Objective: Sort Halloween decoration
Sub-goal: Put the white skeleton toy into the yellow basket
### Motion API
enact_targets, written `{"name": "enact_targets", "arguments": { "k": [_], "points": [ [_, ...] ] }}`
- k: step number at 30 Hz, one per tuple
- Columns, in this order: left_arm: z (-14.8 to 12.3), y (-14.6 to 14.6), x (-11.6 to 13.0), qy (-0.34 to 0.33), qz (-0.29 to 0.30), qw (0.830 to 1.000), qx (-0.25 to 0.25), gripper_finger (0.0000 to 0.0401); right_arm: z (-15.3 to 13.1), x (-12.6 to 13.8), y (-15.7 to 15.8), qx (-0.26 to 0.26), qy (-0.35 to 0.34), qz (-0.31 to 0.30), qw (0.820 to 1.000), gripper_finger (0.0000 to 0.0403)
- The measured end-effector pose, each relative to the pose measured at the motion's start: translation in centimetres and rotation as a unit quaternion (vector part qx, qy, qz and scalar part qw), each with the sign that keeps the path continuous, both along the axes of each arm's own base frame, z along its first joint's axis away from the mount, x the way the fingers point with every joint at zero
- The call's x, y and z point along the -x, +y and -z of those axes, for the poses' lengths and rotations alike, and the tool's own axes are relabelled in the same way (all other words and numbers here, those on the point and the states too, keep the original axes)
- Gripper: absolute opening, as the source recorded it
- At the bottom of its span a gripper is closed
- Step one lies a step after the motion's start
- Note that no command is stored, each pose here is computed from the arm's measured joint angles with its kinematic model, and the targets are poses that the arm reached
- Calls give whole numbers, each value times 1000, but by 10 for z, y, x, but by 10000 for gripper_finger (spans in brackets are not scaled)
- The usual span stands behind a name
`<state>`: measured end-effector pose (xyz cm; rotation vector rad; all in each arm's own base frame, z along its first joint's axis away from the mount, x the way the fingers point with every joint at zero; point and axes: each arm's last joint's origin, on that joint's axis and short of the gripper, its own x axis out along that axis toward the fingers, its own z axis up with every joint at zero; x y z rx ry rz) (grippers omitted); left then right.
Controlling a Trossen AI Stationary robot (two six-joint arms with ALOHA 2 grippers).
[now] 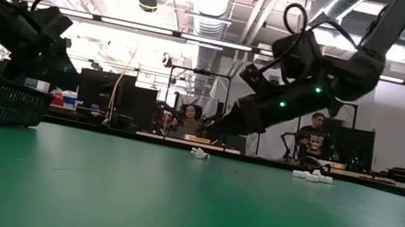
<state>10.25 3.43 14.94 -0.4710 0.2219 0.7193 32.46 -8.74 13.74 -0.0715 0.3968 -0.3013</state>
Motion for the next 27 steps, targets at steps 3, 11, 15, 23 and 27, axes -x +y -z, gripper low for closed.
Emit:
{"name": "enact_targets", "arguments": {
  "k": [3, 11, 15, 23, 27],
  "points": [
    [0, 0, 0, 0, -3, 1000, -1, 126, 2, -1, 0, 12, -23, -13, 1000, 234],
    [1, 0, -1, 5, -4, 1000, 2, 126, 29, -17, -2, 7, -25, -40, 999, 234],
    [2, 0, -1, 9, -3, 1000, 3, 126, 44, -19, -4, -6, -15, -34, 999, 234],
    [2, 1, -1, 13, -5, 1000, 2, 126, 54, -19, -5, -34, -8, -23, 999, 204],
    [2, 1, -1, 13, -5, 1000, 2, 126, 54, -19, -5, -37, -8, -23, 999, 138]
  ]
}}
